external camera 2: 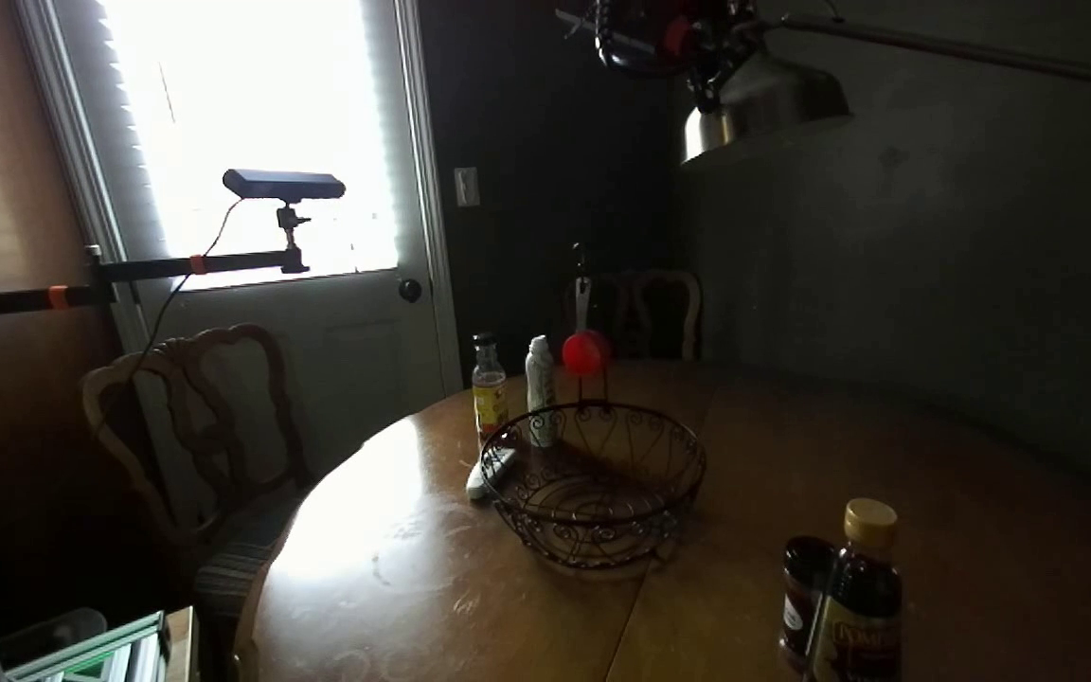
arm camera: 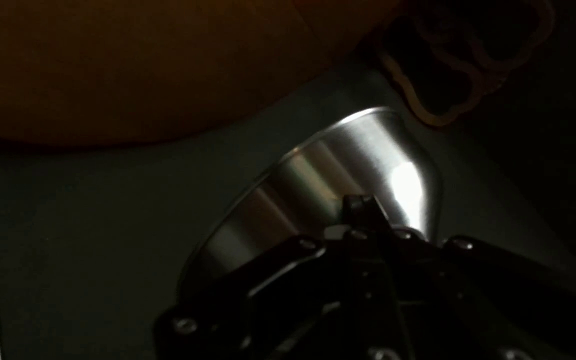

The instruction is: Push the lamp slightly to the right

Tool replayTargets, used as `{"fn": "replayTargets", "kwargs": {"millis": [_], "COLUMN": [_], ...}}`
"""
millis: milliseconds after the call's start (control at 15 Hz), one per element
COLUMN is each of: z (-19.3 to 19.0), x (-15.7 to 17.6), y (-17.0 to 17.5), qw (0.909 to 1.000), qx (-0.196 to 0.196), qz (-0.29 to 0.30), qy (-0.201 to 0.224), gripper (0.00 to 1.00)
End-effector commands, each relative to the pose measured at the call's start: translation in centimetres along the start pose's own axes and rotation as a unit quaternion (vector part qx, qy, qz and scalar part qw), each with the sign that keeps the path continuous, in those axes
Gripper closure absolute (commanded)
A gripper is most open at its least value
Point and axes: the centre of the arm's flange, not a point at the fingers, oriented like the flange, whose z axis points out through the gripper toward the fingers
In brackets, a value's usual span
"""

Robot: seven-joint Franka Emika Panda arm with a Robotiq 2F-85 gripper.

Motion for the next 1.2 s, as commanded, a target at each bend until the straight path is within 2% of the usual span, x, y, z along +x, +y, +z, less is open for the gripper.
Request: {"fn": "replayTargets", "kwargs": {"millis": [0, 200, 267, 1000, 1133], "z": [1.7, 3.0, 1.6, 2.3, 2.3], "x": [0.1, 0.4, -0.2, 0.0, 0.4], "y": [-1.5, -2.1, -1.9, -2.2, -1.9], "qw": [0.9998, 0.9997, 1.0, 0.9999, 0.9998], "qx": [0.016, 0.009, 0.007, 0.007, -0.012], "qz": [0.008, 0.019, 0.002, 0.008, 0.009], "qy": [-0.002, 0.01, 0.001, 0.005, 0.01], "gripper": [1.0, 1.0, 0.99, 1.0, 1.0]}}
